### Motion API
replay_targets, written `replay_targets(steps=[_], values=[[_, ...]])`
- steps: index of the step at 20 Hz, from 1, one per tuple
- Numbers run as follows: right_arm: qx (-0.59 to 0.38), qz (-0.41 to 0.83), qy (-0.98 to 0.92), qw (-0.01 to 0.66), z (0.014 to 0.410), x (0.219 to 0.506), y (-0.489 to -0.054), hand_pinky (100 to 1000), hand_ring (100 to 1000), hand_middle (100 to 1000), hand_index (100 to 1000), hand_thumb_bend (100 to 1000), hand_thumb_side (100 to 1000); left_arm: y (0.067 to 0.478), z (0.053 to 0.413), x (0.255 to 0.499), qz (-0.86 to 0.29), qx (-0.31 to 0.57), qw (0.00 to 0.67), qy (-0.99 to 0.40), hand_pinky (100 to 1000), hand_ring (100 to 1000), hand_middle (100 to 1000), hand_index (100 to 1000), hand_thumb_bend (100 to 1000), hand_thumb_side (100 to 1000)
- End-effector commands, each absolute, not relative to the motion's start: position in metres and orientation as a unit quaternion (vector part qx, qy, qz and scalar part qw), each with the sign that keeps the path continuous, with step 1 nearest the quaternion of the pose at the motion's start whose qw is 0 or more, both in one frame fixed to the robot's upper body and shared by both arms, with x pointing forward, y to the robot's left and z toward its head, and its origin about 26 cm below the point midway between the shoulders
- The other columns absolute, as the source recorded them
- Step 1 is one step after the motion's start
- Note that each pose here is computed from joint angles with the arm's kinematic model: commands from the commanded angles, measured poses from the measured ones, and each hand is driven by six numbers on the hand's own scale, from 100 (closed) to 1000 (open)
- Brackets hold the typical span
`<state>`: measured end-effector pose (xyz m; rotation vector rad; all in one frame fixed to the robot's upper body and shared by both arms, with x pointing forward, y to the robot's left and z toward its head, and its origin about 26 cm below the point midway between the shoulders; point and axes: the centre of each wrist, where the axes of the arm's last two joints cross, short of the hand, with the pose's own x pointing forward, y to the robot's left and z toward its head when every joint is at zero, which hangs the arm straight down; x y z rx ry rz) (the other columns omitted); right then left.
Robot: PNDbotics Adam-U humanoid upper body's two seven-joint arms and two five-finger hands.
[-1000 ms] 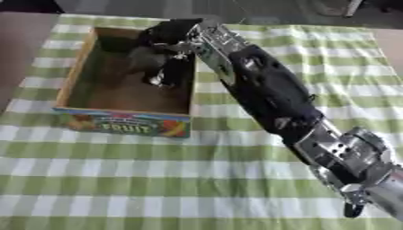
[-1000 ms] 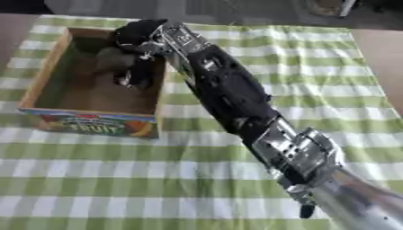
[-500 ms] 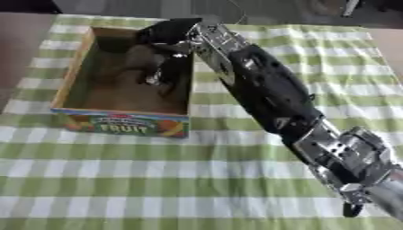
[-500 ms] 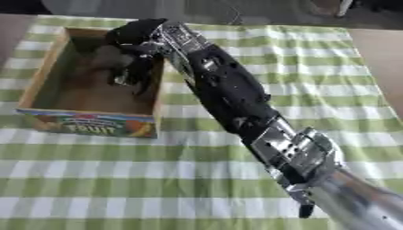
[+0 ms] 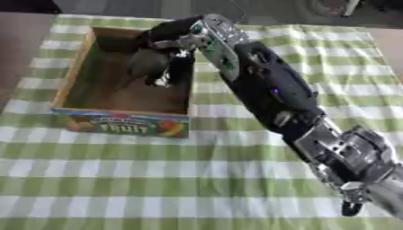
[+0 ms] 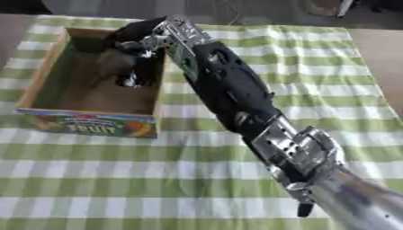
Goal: Pick up objects on the table and place them in the box.
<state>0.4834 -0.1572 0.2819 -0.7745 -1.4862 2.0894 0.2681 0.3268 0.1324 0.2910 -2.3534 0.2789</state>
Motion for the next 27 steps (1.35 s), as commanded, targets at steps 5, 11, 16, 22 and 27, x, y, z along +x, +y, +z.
replay_targets(steps=[5,11,16,22,27], values=[[-0.292,0.705,-0.599,0.242,0.307,0.478,-0.162,1000,1000,1000,1000,712,1000,0.328,0.141,0.266,0.100,0.118,0.355,-0.922,329,364,665,473,100,756],[-0.312,0.685,-0.625,0.207,0.323,0.466,-0.157,1000,1000,1000,1000,611,1000,0.328,0.141,0.266,0.100,0.118,0.355,-0.922,330,364,665,473,100,763],[-0.331,0.625,-0.687,0.167,0.358,0.437,-0.158,1000,1000,1000,1000,371,1000,0.330,0.140,0.265,0.100,0.122,0.358,-0.920,331,364,665,473,100,763],[-0.321,0.556,-0.753,0.144,0.390,0.388,-0.180,981,1000,952,983,100,1000,0.332,0.140,0.264,0.101,0.128,0.359,-0.919,332,366,665,476,100,761],[-0.293,0.485,-0.811,0.145,0.400,0.344,-0.204,976,1000,934,969,100,1000,0.333,0.139,0.263,0.104,0.132,0.360,-0.918,333,368,666,478,100,759]])
